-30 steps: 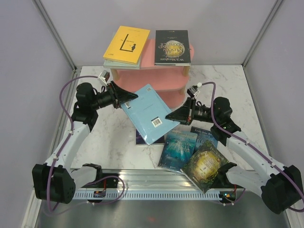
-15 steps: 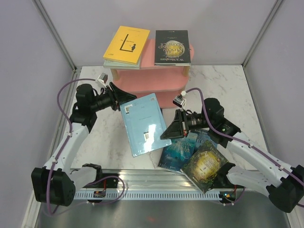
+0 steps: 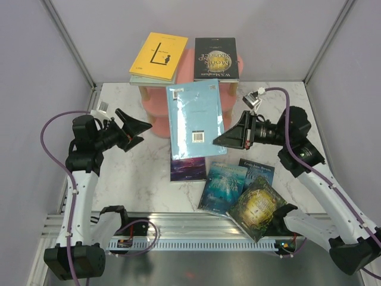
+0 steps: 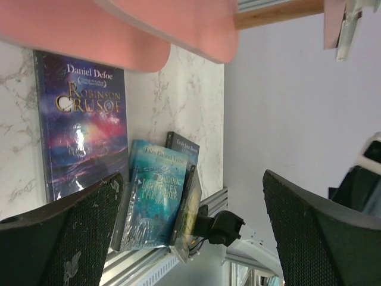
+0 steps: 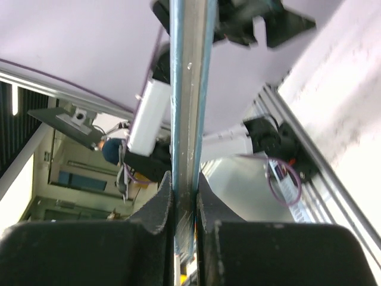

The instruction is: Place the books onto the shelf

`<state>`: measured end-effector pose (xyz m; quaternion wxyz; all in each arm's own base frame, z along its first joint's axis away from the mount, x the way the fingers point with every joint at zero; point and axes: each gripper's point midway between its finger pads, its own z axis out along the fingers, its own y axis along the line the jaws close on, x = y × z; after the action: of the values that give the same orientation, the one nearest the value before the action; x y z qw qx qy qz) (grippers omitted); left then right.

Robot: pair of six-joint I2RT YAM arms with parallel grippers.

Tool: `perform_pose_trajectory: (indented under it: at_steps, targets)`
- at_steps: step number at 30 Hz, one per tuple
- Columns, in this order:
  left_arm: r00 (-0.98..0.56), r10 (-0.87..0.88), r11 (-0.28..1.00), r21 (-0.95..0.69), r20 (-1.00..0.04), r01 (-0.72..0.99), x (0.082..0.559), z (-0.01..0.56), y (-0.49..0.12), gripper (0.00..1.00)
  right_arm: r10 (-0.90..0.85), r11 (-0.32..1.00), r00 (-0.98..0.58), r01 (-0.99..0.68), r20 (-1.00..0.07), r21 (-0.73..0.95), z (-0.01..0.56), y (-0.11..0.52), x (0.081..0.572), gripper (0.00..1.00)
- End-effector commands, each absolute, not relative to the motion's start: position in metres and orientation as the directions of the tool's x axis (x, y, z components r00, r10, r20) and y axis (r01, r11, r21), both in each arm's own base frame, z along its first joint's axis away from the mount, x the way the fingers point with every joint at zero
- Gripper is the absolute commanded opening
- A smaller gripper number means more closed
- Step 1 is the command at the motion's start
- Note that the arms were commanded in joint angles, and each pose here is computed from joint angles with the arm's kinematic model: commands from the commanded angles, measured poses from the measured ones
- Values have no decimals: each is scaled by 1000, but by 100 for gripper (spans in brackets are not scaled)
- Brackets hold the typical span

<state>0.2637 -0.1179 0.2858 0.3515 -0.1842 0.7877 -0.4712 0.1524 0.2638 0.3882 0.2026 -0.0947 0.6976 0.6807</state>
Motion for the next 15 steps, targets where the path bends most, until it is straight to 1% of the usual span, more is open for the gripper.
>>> perform_pose_trajectory:
  at_steps: [1, 3, 6, 8, 12, 13, 15]
  targets:
    - [-686, -601, 541, -841, -410, 28, 256, 278, -113, 100, 235, -29, -790, -588, -566, 808, 466, 252, 153, 0]
    - [-687, -602, 540, -841, -408, 27, 255, 278, -114, 100, 261, -29, -786, -587, -561, 809, 480, 250, 161, 0]
    - [-688, -604, 535, -844, -402, 23, 254, 278, -114, 100, 340, -5, -758, -592, -556, 806, 507, 243, 188, 0]
    - [-686, -606, 533, -846, -403, 25, 254, 279, -114, 100, 389, 21, -739, -589, -550, 808, 519, 238, 216, 0]
    - [-688, -605, 523, -851, -400, 34, 251, 283, -116, 99, 431, 73, -744, -535, -510, 842, 523, 235, 275, 0]
    - [-686, -607, 523, -851, -401, 35, 250, 284, -116, 99, 445, 110, -747, -502, -494, 858, 519, 231, 301, 0]
    - [-683, -610, 522, -852, -402, 36, 249, 285, -116, 99, 458, 167, -735, -481, -500, 861, 514, 227, 327, 0]
